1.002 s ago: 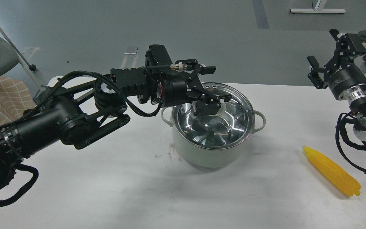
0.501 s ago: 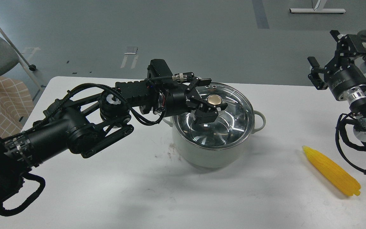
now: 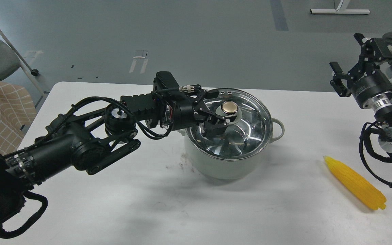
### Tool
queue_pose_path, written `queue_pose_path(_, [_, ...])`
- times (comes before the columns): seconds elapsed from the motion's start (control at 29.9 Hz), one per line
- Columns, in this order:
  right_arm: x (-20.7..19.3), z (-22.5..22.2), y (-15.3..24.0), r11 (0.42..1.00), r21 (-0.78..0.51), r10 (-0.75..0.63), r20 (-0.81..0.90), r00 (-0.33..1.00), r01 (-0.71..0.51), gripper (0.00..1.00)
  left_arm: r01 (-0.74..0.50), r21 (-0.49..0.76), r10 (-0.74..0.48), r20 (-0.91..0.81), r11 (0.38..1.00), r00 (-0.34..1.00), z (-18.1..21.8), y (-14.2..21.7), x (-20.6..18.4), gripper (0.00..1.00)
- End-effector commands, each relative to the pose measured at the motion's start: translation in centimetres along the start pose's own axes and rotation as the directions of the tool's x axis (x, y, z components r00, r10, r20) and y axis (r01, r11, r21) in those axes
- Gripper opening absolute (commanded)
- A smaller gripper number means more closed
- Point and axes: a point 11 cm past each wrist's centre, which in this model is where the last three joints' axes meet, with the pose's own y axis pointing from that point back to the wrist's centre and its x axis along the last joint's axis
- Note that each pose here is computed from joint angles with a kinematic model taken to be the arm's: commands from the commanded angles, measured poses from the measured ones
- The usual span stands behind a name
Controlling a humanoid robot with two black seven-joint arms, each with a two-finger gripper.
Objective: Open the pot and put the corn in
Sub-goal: 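Close the left gripper on the glass lid's knob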
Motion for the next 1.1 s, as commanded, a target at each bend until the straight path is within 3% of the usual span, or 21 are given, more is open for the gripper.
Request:
queue_pose_path(0.0, [0.06,0.09,0.08,1.0,-0.002,0.002,0.001,1.0,-0.002,1.0,0.001,-0.001,-0.001,-0.003,1.0,1.0,0.05,0.0,-0.15,0.71])
queue_pose_path(0.07, [0.02,0.2,0.11,1.0,-0.004,0.002,0.002,1.0,-0.002,1.0,0.002,-0.001,-0.002,-0.005,1.0,1.0,0.07,0.0,-0.22,0.67])
queue_pose_path(0.13, [0.07,0.19,0.13,1.0,-0.002,0.003,0.004,1.0,-0.003,1.0,0.002,0.001,-0.002,-0.006,1.0,1.0,0.1,-0.03,-0.27,0.55])
queue_pose_path(0.77, [0.17,0.73,0.47,1.0,-0.009,0.01,0.013,1.0,-0.01,1.0,0.005,-0.002,-0.005,-0.02,1.0,1.0,0.33,0.0,-0.78,0.53])
queue_pose_path(1.07, [0.02,0.87,0.47,1.0,-0.011,0.008,0.016,1.0,-0.008,1.0,0.0,-0.01,0.0,-0.02,1.0,1.0,0.63,-0.24,-0.61,0.23])
